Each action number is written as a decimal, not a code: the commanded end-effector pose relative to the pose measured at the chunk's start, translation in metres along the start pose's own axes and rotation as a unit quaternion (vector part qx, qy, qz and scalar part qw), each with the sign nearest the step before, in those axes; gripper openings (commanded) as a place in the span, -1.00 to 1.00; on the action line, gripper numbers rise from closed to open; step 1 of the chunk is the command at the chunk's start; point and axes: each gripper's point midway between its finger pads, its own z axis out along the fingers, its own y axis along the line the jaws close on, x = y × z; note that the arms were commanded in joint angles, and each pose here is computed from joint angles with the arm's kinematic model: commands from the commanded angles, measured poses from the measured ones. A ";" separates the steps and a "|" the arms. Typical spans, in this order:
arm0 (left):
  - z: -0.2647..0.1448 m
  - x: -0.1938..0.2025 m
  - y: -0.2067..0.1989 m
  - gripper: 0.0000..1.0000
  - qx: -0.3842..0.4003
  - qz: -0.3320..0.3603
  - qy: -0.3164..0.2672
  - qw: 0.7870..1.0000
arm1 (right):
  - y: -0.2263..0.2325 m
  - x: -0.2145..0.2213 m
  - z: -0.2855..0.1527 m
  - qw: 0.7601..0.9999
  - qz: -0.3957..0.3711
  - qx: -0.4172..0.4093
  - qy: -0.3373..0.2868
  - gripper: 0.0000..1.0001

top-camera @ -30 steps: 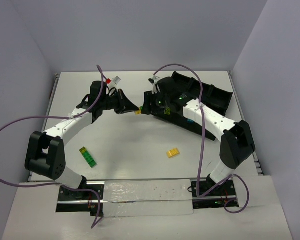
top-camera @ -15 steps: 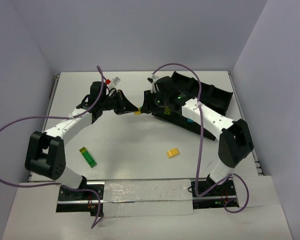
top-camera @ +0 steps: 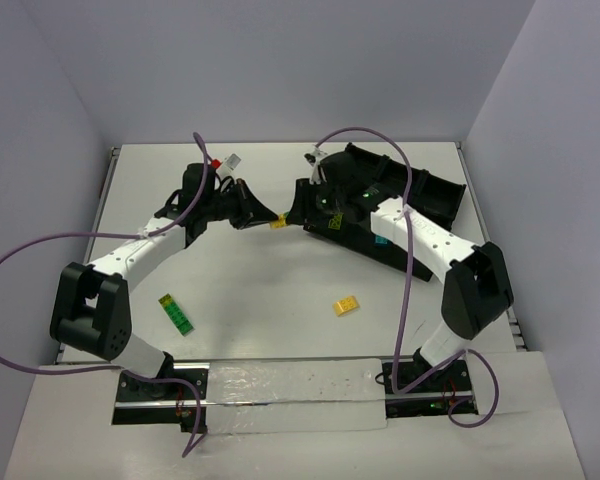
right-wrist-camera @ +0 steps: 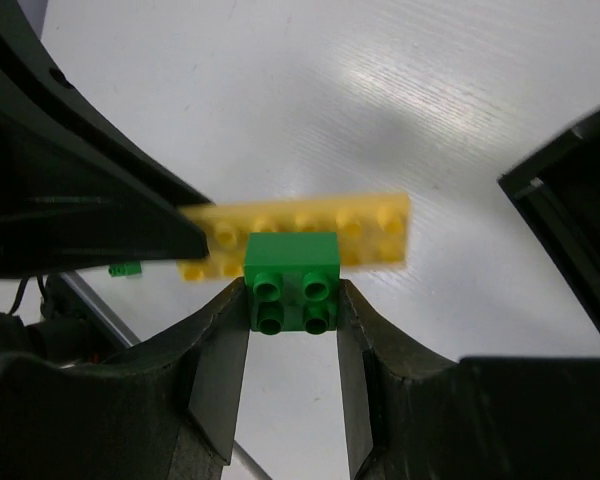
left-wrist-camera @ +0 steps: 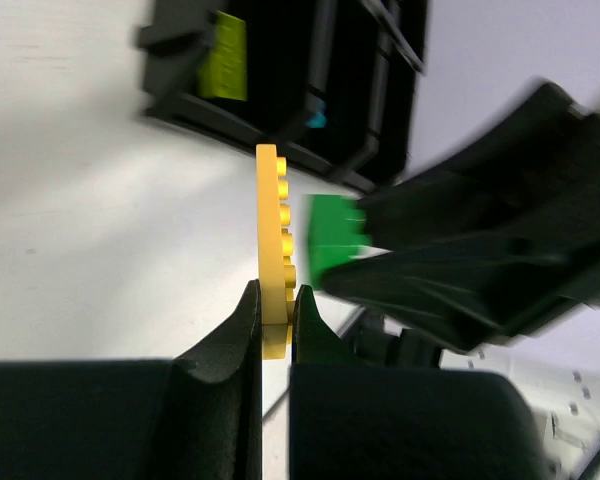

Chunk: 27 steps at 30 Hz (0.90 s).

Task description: Sort the legos into containers by color

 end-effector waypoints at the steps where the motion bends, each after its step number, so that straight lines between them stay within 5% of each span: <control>1: 0.001 -0.018 0.026 -1.00 -0.062 -0.030 -0.039 0.997 | 0.006 -0.046 -0.053 0.996 0.016 0.001 -0.093 -1.00; 13: 0.002 -0.021 0.014 -1.00 -0.037 -0.033 -0.045 0.998 | -0.086 -0.072 -0.089 0.963 0.076 0.195 -0.170 -1.00; 17: -0.004 -0.025 0.028 -1.00 -0.148 0.021 -0.071 0.986 | -0.120 -0.109 -0.112 0.935 0.089 0.260 -0.223 -1.00; 27: -0.014 -0.023 -0.002 -1.00 -0.118 0.081 -0.068 0.987 | -0.208 -0.143 -0.074 0.913 0.089 0.348 -0.192 -1.00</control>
